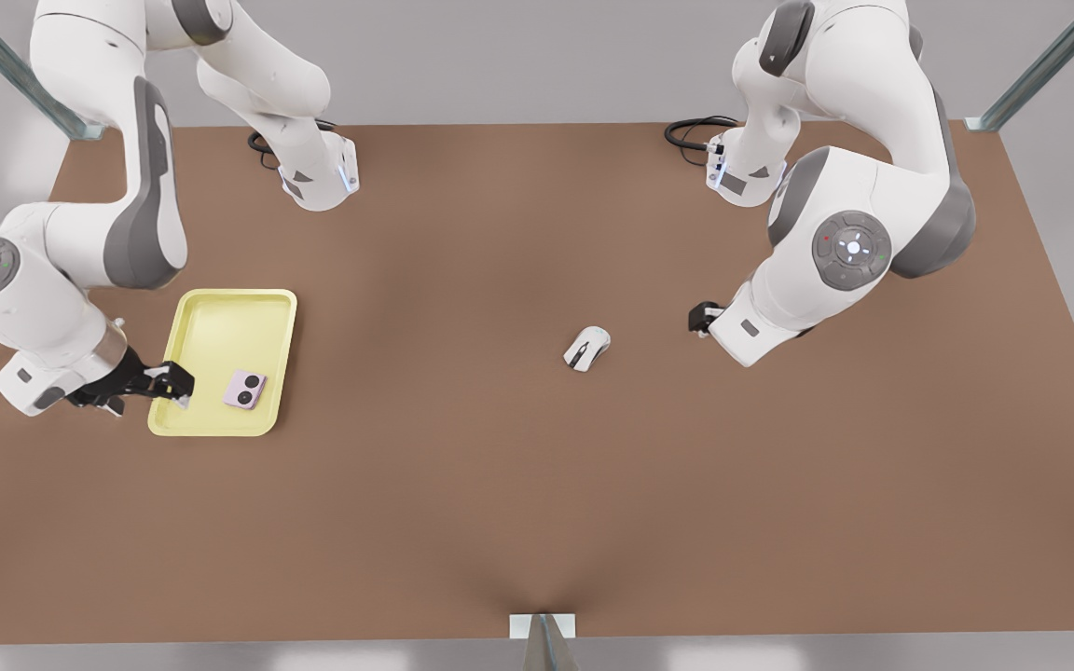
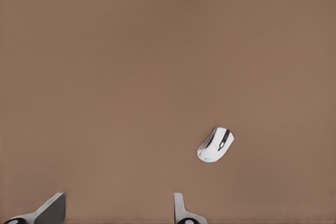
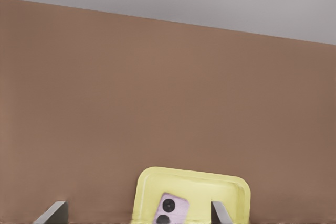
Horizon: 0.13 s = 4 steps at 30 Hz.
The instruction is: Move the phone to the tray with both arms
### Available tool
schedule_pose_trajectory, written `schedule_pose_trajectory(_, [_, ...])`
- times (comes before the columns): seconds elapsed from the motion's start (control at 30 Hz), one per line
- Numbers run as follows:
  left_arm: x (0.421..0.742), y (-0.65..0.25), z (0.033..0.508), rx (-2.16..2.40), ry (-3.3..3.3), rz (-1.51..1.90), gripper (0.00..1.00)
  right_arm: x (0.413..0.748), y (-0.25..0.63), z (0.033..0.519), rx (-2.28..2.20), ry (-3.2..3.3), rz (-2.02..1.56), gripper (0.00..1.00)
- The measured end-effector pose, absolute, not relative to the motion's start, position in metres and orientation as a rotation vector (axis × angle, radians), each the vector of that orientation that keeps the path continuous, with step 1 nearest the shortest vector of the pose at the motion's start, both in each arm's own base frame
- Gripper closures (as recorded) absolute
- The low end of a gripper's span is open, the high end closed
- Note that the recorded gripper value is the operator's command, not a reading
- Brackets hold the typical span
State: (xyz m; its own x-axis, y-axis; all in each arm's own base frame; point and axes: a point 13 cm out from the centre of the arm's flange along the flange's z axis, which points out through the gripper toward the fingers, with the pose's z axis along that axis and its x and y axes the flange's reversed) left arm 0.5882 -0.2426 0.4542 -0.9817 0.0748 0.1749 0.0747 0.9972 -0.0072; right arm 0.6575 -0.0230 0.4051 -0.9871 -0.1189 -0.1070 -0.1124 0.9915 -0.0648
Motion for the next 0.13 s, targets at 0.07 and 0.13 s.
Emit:
schedule_pose_trajectory(0.07, [0.588, -0.242, 0.454, -0.112, -2.961, -0.001, 0.00, 0.609, -0.015, 0.400, -0.172, 3.118, -0.097, 0.00])
schedule_pose_trajectory(0.13, [0.587, -0.242, 0.454, -0.113, -2.958, -0.002, 0.00, 0.589, -0.010, 0.399, -0.167, 3.167, -0.086, 0.00])
